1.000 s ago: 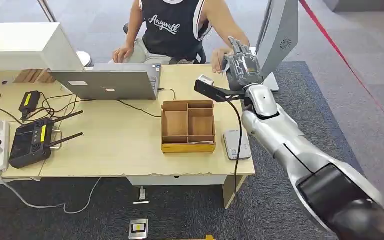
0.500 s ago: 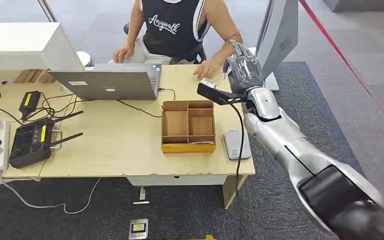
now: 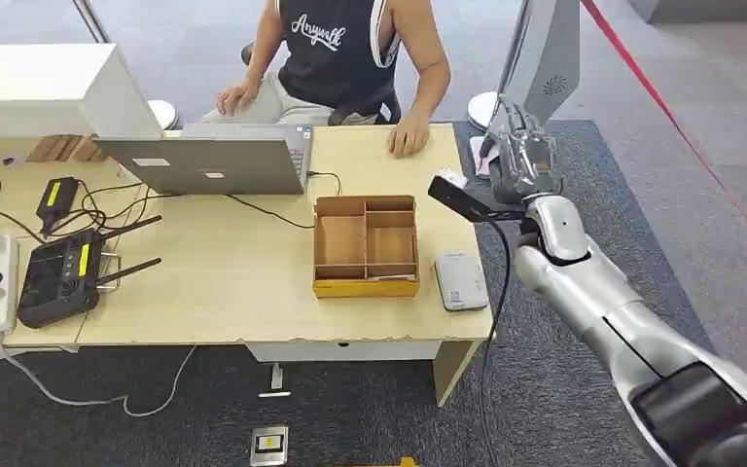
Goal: Pass the card to the sensor for recognition and then transmit it.
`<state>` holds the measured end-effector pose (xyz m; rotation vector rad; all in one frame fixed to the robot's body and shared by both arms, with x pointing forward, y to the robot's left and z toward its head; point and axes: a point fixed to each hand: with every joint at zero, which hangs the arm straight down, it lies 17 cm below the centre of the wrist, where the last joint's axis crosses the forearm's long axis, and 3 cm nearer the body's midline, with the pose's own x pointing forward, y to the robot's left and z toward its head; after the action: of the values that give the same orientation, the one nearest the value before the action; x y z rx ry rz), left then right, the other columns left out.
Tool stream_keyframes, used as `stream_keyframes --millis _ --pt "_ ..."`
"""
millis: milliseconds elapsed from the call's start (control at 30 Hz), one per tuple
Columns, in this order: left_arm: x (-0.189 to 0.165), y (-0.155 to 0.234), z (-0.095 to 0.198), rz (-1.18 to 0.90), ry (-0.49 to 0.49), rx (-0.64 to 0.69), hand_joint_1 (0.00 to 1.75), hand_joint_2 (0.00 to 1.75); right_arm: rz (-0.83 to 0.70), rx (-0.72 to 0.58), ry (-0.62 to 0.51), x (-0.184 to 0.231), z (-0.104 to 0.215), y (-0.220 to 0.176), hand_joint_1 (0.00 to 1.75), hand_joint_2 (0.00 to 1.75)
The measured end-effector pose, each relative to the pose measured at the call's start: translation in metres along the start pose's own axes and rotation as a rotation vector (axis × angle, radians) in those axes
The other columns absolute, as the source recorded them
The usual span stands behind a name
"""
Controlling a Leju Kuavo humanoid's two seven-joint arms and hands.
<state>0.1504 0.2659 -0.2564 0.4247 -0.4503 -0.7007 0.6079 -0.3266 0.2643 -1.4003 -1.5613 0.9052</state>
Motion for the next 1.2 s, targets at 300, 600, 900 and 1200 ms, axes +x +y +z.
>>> stream_keyframes --millis 300,600,900,1200 --pt "0.0 0.001 0.0 0.038 0.018 0.007 0.0 0.0 -0.042 0.03 0.035 -0.028 0.04 0.021 1.75 1.75" --pt "0.0 0.0 0.0 0.04 0.02 0.006 0.0 0.0 -0.054 0.061 0.031 -0.029 0.062 0.036 1.75 1.75" --pt "-0.001 -0.001 0.0 0.044 0.03 0.004 0.0 0.0 -0.045 0.125 -0.01 -0.012 0.07 0.053 1.75 1.75" --pt "-0.001 -0.001 0.0 0.049 0.035 0.002 0.0 0.0 -0.048 0.223 -0.035 0.009 0.092 0.088 1.75 1.75"
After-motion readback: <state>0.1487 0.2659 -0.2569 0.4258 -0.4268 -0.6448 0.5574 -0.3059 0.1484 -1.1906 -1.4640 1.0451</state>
